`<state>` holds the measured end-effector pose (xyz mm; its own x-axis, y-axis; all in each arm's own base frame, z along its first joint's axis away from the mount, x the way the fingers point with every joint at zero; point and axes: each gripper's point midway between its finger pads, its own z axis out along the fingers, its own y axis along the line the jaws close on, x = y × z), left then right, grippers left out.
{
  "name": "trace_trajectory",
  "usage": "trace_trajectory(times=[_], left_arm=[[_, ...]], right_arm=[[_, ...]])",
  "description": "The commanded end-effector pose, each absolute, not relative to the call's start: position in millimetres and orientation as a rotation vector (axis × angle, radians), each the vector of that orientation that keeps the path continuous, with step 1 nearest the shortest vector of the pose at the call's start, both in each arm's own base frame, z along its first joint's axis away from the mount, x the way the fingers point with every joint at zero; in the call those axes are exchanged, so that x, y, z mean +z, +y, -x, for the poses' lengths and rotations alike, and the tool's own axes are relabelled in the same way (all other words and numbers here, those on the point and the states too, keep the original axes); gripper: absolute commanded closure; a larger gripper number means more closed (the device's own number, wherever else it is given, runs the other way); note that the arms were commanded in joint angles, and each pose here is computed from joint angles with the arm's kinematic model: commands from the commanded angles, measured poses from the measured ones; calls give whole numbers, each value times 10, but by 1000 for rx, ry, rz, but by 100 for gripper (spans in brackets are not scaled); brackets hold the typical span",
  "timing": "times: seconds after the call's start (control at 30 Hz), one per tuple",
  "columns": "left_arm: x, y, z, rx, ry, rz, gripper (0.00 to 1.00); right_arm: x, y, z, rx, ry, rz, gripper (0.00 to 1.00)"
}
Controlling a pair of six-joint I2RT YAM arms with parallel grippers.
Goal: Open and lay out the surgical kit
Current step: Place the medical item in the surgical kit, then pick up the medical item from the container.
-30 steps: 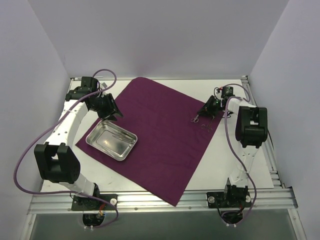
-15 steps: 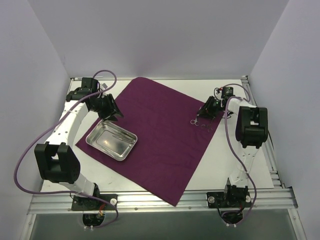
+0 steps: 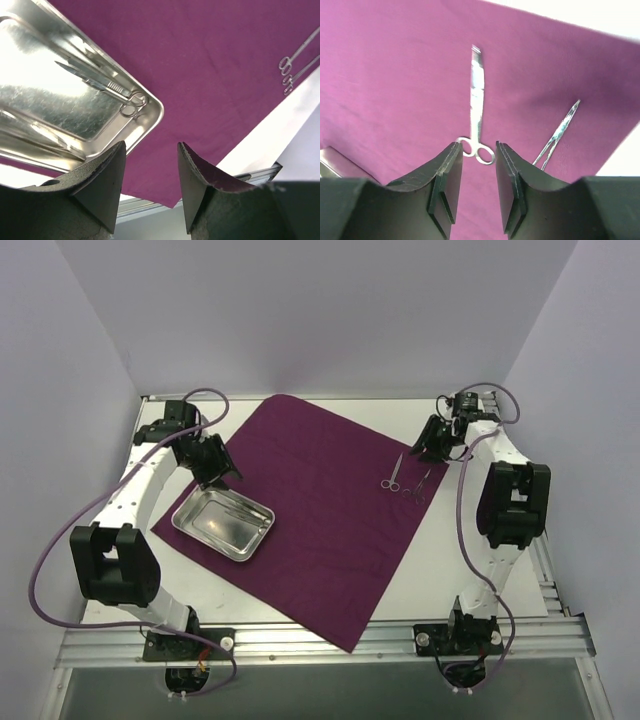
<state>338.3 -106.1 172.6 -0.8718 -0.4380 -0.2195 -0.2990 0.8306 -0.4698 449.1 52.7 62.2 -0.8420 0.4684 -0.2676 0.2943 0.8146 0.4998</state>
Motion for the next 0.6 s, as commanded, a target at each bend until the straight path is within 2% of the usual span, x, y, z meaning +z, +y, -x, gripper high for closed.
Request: trace_trajectory(times=[0.0, 0.17, 0.3, 0.4, 0.57], left_arm=[[1605, -962, -3315, -543, 2728, 666, 46], [1540, -926, -3316, -506, 2731, 734, 46], [1597, -907, -3360, -496, 2705, 727, 46], [1634, -899, -3374, -489, 2714, 676, 46], [1609, -818, -3414, -412, 2732, 540, 47]], right_arm=[[1296, 551, -4509, 542, 2546, -450, 66], [1321, 879, -4563, 541, 2543, -338, 64], [1159, 1018, -4743, 600, 2535, -336, 94], [989, 1000, -4840, 590, 2551, -359, 100], [621, 995, -4965, 578, 2604, -352, 100]])
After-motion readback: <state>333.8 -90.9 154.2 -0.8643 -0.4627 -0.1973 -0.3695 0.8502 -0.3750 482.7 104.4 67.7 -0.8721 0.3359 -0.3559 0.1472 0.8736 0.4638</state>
